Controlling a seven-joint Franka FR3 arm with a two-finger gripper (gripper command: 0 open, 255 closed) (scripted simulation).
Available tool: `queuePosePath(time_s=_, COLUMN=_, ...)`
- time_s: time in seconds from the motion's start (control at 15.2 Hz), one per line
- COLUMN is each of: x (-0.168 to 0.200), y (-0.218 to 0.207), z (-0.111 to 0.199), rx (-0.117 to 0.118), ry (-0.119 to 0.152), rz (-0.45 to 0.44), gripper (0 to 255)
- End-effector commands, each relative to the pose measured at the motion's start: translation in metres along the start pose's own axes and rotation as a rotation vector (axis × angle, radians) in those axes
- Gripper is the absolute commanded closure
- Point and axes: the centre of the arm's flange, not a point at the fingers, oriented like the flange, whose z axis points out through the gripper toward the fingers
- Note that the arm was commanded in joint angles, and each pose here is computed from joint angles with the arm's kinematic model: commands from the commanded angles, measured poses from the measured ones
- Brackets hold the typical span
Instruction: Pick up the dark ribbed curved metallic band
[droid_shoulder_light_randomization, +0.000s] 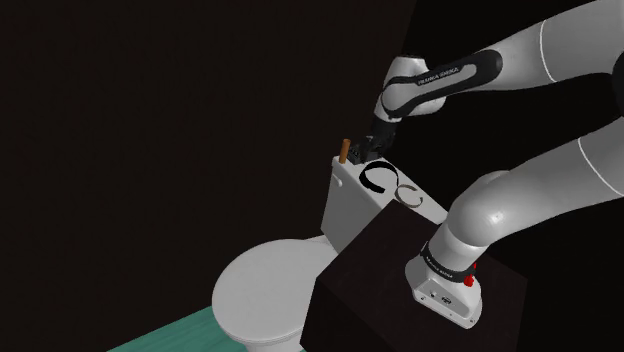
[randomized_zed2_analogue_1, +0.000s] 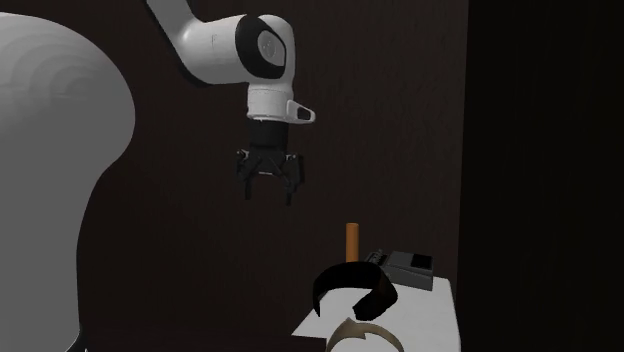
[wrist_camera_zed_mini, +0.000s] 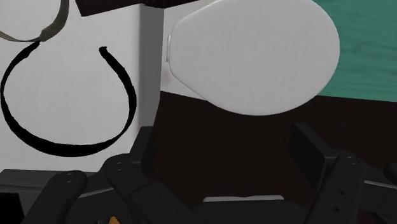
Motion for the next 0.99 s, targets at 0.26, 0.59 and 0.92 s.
queuePosePath(time_s=0.26, x=0.014, y=0.045, z=0.060, rx=-0.014, ry=0.028, rz=0.030, gripper=0)
queuePosePath(time_s=0.59, x=0.029, y=0.083, z=0.110, rx=-0.024, ry=0.049, rz=0.056, gripper=0)
queuePosePath(time_s=0.92, x=0.036, y=0.100, z=0.142, rx=-0.029, ry=0.058, rz=0.067, gripper=0)
